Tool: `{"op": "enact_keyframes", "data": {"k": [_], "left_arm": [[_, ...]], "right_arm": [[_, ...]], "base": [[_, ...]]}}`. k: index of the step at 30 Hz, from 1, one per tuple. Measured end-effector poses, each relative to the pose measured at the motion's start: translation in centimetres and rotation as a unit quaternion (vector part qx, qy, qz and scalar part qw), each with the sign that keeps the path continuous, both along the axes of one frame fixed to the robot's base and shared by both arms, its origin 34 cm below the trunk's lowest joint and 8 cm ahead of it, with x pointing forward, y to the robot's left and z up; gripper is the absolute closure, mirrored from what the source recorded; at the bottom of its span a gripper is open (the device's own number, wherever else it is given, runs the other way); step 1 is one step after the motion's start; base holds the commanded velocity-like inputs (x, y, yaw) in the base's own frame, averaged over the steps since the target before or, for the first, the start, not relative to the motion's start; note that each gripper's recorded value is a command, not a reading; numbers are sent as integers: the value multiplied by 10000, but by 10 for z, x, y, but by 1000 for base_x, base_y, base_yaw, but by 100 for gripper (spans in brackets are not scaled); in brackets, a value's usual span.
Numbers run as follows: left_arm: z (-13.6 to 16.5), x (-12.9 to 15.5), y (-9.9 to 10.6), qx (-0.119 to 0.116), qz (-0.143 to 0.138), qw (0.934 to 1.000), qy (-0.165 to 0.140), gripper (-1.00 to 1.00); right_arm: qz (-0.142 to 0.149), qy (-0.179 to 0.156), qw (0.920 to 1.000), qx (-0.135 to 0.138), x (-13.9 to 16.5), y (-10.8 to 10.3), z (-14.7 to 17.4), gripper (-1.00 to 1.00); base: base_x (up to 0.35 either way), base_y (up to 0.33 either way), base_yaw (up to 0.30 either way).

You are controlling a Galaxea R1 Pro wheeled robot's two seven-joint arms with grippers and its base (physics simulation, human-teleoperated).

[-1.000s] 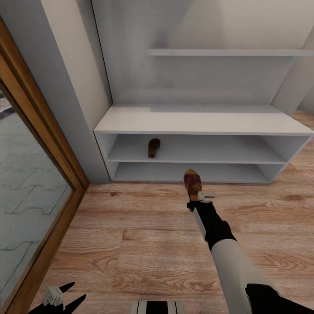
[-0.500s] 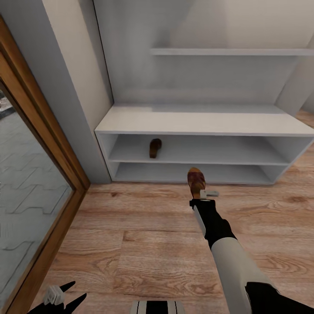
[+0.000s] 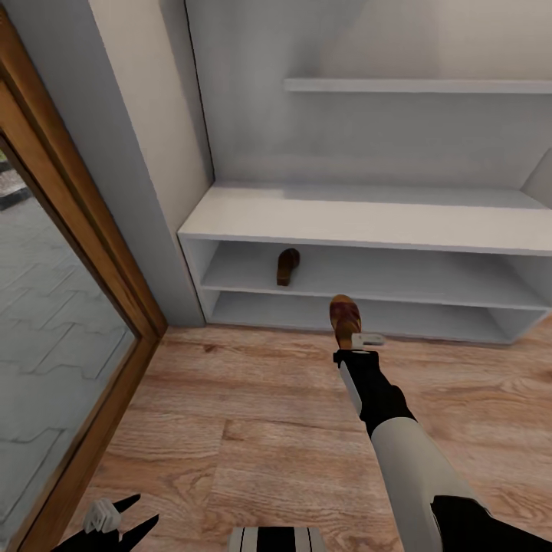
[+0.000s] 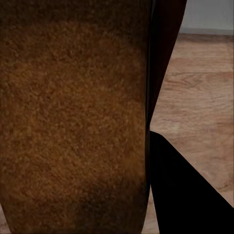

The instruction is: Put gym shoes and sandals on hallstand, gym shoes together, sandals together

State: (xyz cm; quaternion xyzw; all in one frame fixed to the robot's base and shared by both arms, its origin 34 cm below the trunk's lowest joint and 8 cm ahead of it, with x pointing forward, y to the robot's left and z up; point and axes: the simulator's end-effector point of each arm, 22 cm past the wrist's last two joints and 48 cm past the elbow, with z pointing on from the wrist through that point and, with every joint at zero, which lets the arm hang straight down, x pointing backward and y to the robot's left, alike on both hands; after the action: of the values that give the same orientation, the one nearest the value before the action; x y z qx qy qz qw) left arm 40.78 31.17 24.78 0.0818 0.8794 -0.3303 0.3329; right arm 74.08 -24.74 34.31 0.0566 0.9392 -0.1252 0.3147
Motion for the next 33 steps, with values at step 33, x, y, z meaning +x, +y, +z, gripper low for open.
{"op": "enact_keyframes", "data": {"k": [33], "left_arm": [[-1,4,-5,-32,34,10000,1,-100]], "right_arm": [[40,186,9998,24,-9,3,-13,100]], "base": [[110,0,3]]}}
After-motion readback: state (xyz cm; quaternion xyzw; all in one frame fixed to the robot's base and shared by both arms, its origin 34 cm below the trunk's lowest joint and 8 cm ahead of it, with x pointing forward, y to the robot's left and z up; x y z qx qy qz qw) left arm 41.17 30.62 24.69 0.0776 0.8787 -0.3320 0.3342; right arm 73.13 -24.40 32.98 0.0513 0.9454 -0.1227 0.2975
